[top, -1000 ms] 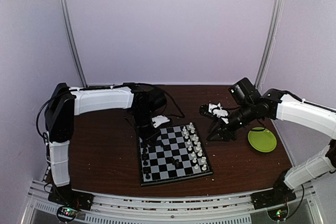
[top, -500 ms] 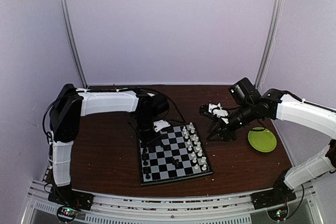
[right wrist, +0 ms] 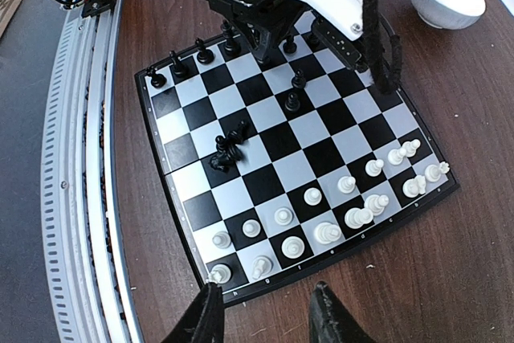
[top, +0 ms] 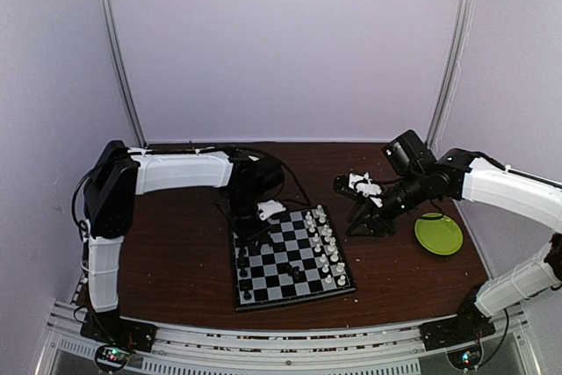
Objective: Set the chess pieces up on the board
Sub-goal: Place the pawn at e7, then pick up the pawn from the chess pile, then place the pawn on d7, then pick up the pawn from the chess pile, then place the pawn on c7.
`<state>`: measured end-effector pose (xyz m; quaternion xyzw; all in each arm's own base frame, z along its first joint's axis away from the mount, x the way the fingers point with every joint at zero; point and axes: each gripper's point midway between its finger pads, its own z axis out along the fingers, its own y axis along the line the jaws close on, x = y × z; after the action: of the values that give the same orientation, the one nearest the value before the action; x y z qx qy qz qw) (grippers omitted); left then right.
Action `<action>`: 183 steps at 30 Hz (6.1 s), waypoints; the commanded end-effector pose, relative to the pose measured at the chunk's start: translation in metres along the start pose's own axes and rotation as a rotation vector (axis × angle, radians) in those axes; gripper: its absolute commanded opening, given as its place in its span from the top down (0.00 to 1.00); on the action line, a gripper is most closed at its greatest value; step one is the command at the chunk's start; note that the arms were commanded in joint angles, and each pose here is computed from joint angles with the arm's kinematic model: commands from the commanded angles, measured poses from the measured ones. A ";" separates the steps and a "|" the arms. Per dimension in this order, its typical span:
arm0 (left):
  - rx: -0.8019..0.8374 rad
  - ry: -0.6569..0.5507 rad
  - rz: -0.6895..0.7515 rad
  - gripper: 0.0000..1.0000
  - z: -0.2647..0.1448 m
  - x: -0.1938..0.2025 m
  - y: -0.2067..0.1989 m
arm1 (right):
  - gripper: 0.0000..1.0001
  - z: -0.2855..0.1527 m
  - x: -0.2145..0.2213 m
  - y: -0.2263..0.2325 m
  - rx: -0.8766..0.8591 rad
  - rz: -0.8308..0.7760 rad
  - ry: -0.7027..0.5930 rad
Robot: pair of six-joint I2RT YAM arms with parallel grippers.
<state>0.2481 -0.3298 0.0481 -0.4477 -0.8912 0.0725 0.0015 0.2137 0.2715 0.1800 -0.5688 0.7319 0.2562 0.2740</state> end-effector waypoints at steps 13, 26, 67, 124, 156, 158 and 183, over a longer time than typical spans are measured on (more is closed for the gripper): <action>-0.050 -0.137 0.041 0.74 -0.035 -0.042 -0.010 | 0.63 -0.002 -0.002 0.000 -0.013 0.001 -0.005; -0.069 -0.133 0.039 0.72 -0.005 -0.059 -0.001 | 0.63 -0.002 -0.001 0.000 -0.013 0.003 -0.002; -0.037 0.008 0.062 1.00 -0.005 0.013 -0.028 | 0.63 -0.001 0.000 0.000 -0.025 0.008 -0.002; -0.029 -0.188 0.049 0.88 0.013 -0.065 -0.023 | 0.63 -0.002 0.002 0.000 -0.024 0.009 0.002; 0.024 -0.021 0.151 1.00 -0.006 0.019 -0.053 | 0.63 -0.001 0.001 0.001 -0.032 0.010 -0.002; 0.011 -0.008 0.150 1.00 -0.002 0.020 -0.050 | 0.63 -0.001 0.001 0.001 -0.032 0.008 -0.002; -0.001 0.049 0.158 0.81 0.016 0.029 -0.051 | 0.63 -0.001 0.001 0.001 -0.033 0.009 0.002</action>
<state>0.1901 -0.3419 0.0412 -0.5141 -0.8546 0.0730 0.0112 0.2121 0.2699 0.1757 -0.5680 0.7340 0.2651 0.2616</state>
